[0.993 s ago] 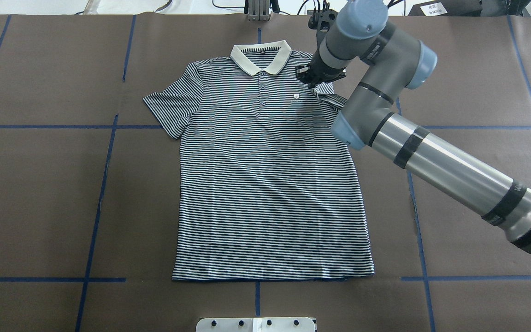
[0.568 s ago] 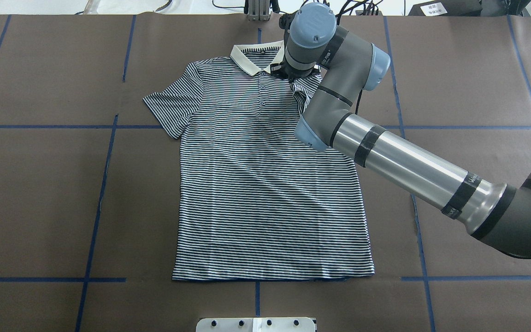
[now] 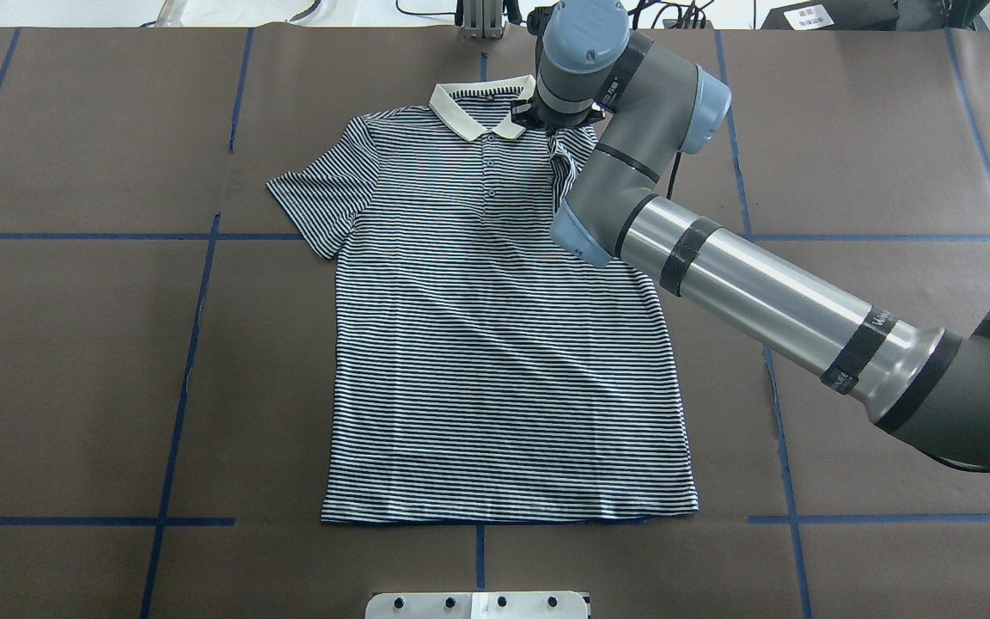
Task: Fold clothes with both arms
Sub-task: 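Grasp the sleeve with the right gripper and fold it inward across the chest, then release the sleeve and raise the right gripper while the left arm approaches the other sleeve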
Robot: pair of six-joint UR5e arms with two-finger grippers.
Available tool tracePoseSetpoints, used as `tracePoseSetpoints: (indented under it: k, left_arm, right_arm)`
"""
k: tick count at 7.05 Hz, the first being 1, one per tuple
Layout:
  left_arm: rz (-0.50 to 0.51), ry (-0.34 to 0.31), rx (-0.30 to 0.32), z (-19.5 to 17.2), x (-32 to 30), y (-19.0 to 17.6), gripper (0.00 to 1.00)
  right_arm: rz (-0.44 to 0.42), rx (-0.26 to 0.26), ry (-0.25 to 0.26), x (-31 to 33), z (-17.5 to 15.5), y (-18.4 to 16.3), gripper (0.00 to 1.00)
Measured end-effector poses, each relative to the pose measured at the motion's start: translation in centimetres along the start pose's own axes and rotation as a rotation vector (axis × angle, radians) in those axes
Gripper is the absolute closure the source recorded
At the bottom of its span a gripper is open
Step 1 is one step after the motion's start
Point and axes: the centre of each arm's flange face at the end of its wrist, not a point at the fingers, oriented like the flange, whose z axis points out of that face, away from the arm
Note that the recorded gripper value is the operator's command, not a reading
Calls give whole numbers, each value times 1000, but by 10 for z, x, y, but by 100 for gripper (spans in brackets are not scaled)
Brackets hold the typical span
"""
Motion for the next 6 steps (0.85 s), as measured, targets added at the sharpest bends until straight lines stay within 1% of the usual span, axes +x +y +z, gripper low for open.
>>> tracePoseSetpoints:
  k: [3,4,5,6]
  left_arm:
    - [2,1,2,2,-1,0,0]
    - [3,1,3,2,-1,0,0]
    - [-11,7,6,5,7,-4,0]
    - [-55,27,12,15,32,-12,0]
  right_arm:
    - [-2,27,-55,-15,-17,-6,0]
    - [1,35,-67,-19,-24,-9,0]
    - [7,35,-78,-18,-31,-16,0]
    - [19,4,-93,-6,-41,-28,0]
